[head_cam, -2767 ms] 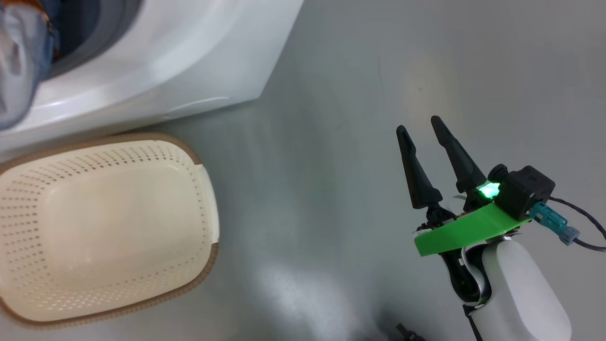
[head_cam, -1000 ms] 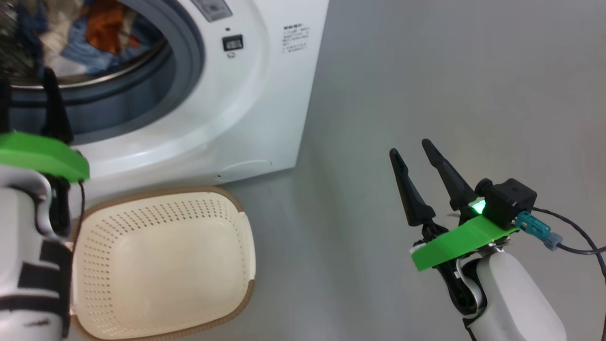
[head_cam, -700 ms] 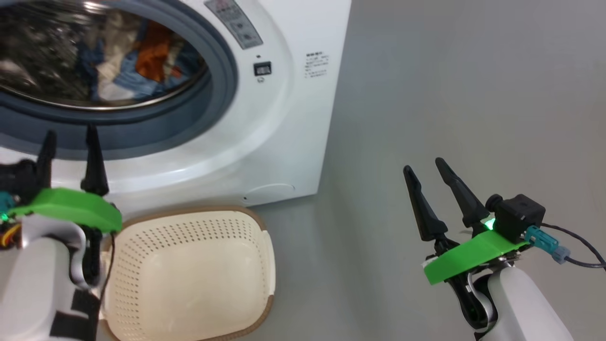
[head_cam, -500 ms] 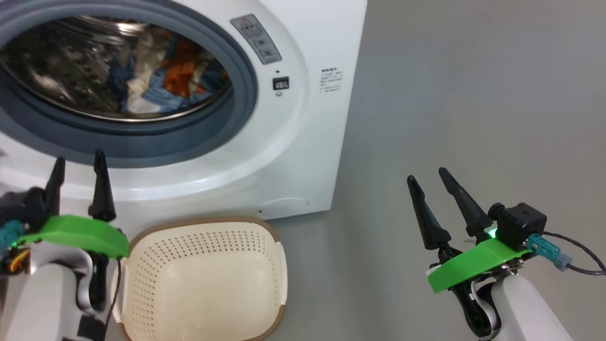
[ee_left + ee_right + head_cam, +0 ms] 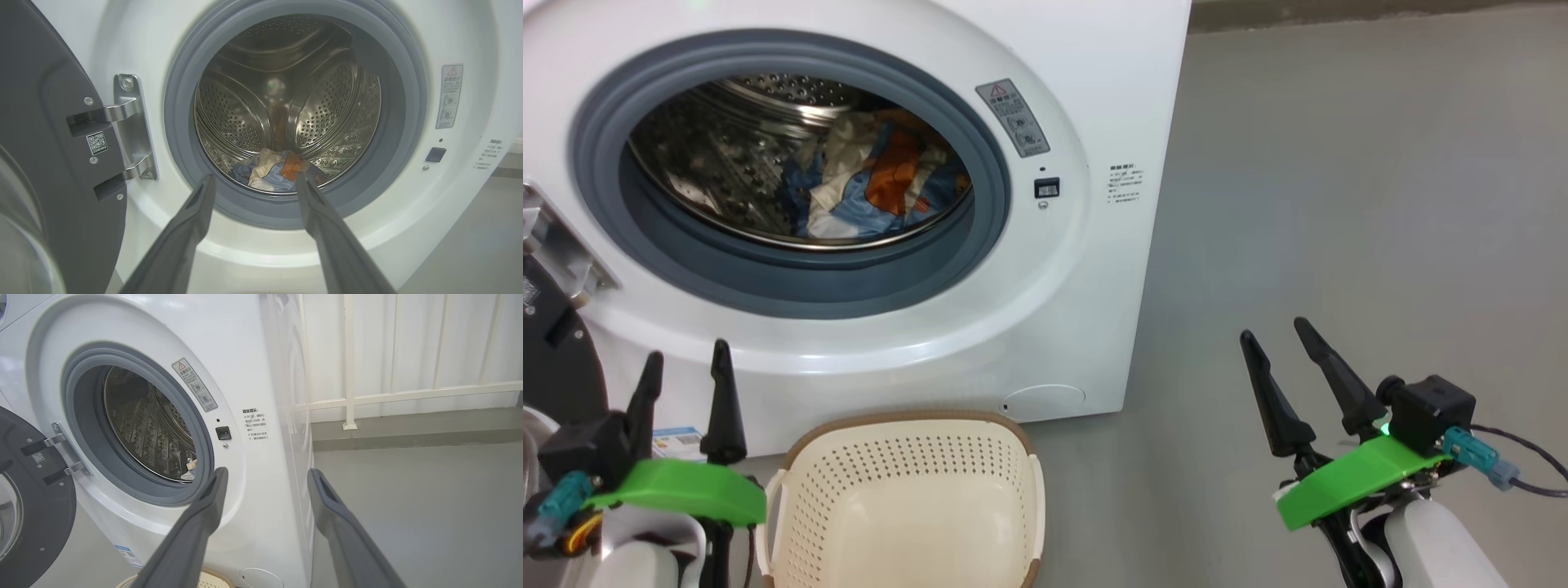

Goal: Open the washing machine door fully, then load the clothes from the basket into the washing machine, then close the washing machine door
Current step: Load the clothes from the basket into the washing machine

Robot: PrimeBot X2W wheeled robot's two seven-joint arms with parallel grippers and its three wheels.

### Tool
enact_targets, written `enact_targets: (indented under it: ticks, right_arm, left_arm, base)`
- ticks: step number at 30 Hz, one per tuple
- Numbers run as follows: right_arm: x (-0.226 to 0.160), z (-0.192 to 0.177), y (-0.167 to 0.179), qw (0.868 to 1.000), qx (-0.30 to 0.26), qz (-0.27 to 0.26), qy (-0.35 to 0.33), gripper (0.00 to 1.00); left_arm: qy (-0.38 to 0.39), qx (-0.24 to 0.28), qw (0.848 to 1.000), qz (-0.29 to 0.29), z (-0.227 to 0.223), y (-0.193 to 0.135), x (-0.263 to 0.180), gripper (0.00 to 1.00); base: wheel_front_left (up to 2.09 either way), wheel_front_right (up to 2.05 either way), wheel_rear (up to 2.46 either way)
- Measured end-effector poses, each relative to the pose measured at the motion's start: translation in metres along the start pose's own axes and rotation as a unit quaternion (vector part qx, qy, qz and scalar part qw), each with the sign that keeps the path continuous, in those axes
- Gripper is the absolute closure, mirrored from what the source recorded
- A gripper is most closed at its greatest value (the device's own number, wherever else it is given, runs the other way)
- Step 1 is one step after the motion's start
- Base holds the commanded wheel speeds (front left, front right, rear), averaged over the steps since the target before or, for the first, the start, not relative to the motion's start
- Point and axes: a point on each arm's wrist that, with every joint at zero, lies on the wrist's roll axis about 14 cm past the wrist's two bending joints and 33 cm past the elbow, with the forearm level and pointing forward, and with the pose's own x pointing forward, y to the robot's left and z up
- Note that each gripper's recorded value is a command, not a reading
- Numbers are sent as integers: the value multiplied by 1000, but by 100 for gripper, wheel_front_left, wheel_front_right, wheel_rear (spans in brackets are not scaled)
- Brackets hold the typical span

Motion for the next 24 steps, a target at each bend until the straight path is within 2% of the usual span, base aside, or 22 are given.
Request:
enact_targets:
  ticks: [24]
  right_arm:
    - [-16,-2,-5,1000,5,-5,7,0]
  left_arm:
    - [-1,-10,1000,14,-5,-5,-51,0]
  base:
    - [0,0,0]
